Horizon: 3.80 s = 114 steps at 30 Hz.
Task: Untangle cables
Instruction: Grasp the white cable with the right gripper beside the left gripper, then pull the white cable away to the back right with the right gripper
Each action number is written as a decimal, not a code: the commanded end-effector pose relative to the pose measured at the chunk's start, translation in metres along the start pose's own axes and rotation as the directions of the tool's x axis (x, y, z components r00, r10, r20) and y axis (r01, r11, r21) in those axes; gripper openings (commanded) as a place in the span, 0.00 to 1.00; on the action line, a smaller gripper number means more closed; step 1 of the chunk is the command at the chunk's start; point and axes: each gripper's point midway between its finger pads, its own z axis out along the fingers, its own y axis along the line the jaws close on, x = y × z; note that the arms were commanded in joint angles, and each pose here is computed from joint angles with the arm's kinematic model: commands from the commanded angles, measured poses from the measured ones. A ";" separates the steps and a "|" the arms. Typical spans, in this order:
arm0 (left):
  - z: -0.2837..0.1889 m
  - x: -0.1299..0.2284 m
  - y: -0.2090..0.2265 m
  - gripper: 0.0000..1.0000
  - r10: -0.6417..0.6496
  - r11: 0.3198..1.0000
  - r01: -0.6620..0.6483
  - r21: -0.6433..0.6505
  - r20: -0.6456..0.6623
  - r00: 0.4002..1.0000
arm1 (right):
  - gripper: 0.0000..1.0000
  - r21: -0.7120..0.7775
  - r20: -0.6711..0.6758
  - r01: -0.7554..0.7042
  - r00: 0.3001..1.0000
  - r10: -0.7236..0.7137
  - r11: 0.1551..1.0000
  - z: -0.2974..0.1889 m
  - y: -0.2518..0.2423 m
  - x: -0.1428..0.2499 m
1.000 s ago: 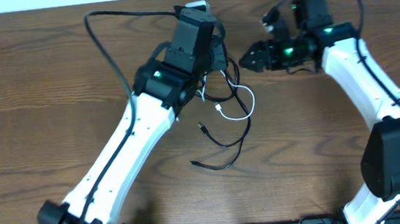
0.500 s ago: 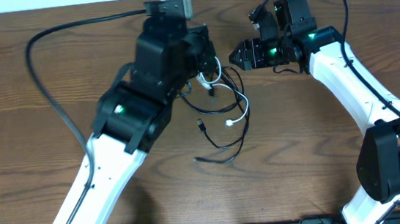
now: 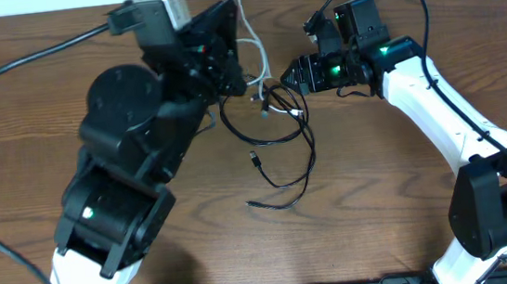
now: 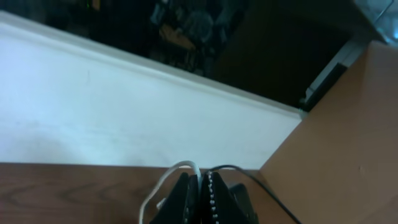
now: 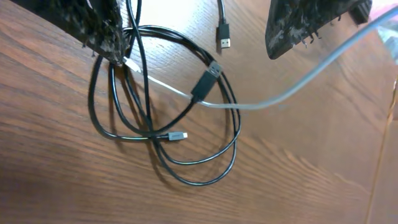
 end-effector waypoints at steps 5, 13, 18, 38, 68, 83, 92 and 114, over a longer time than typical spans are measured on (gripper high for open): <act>-0.008 -0.005 0.002 0.07 0.024 1.000 -0.023 -0.019 0.011 1.000 | 0.68 -0.395 0.098 0.276 0.961 -0.259 0.876 -0.023 0.063 -0.009; -0.008 -0.004 0.002 0.08 0.024 0.999 -0.024 -0.021 0.006 1.000 | 0.72 -0.575 0.281 0.461 0.887 -0.367 0.675 -0.064 0.102 -0.019; -0.012 -0.014 -0.003 0.07 0.020 1.000 -0.020 -0.001 0.044 0.999 | 0.73 -0.659 0.372 0.543 0.836 -0.402 0.520 -0.085 0.125 -0.017; -0.027 -0.013 -0.010 0.08 0.010 0.999 -0.011 0.038 0.019 1.000 | 0.01 -0.608 0.375 0.498 0.867 -0.329 0.619 -0.066 0.164 -0.045; 0.012 0.147 0.100 0.50 -0.049 0.913 -0.172 -0.369 -0.518 0.854 | 0.01 0.178 0.599 0.046 0.788 -0.145 0.983 -0.300 0.097 -0.162; 0.015 0.151 0.104 0.50 -0.052 0.908 -0.179 -0.378 -0.528 0.848 | 0.01 0.339 0.545 -0.282 0.836 0.057 0.897 -0.236 0.001 -0.167; 0.015 0.151 0.104 0.50 -0.053 0.908 -0.179 -0.378 -0.528 0.848 | 0.01 0.332 0.439 -0.297 0.889 0.132 0.895 -0.117 -0.034 -0.179; 0.016 0.157 0.106 0.50 -0.056 0.905 -0.186 -0.383 -0.541 0.839 | 0.01 0.680 0.517 -0.370 0.854 -0.057 0.633 -0.192 -0.168 -0.195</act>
